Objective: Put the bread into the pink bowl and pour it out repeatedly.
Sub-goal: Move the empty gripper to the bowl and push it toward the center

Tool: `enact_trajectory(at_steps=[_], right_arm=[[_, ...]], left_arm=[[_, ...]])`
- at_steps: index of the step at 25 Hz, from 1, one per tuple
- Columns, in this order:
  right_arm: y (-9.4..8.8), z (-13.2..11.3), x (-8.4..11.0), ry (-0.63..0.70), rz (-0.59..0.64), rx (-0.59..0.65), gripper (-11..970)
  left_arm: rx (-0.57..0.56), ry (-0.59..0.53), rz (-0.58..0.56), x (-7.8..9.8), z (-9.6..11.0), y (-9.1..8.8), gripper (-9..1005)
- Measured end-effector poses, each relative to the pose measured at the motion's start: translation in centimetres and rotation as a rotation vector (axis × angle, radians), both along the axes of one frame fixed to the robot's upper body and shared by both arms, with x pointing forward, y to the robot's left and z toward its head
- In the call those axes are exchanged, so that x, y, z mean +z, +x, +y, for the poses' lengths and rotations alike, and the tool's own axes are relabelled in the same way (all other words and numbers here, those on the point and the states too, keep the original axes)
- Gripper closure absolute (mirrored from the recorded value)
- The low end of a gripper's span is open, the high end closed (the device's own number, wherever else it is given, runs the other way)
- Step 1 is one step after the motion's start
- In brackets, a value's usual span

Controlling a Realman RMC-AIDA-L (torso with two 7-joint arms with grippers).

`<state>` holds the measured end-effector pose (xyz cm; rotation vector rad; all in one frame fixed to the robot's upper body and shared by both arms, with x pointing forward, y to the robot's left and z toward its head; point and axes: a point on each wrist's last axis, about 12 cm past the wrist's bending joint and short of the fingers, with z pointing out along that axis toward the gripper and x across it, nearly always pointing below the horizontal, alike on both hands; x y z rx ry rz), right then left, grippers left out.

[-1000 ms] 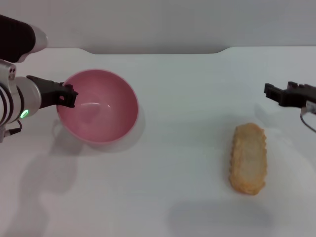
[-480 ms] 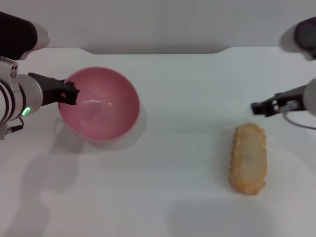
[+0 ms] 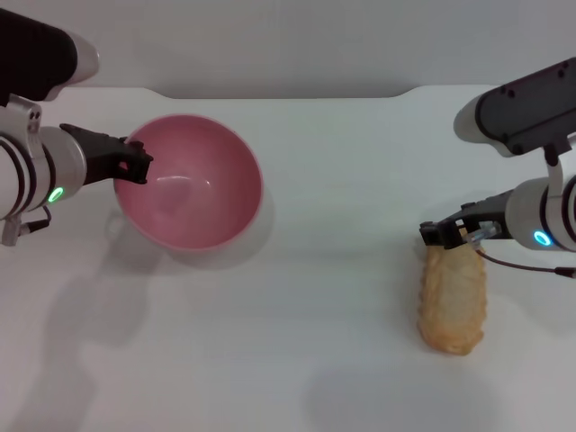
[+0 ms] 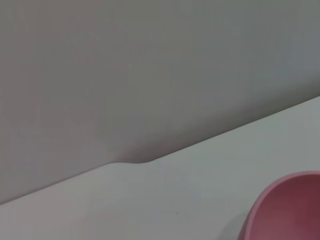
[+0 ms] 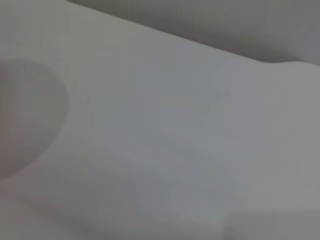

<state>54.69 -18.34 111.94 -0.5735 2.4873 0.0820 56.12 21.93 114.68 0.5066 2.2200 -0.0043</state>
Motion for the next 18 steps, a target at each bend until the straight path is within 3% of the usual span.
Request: enact_trajectory(at_steps=[18], right_arm=[[0.1, -0.2, -1.9, -0.019, 0.01, -0.055, 399]], left_arm=[[-0.006, 0.001, -0.005, 0.1, -0.2, 0.3, 946]])
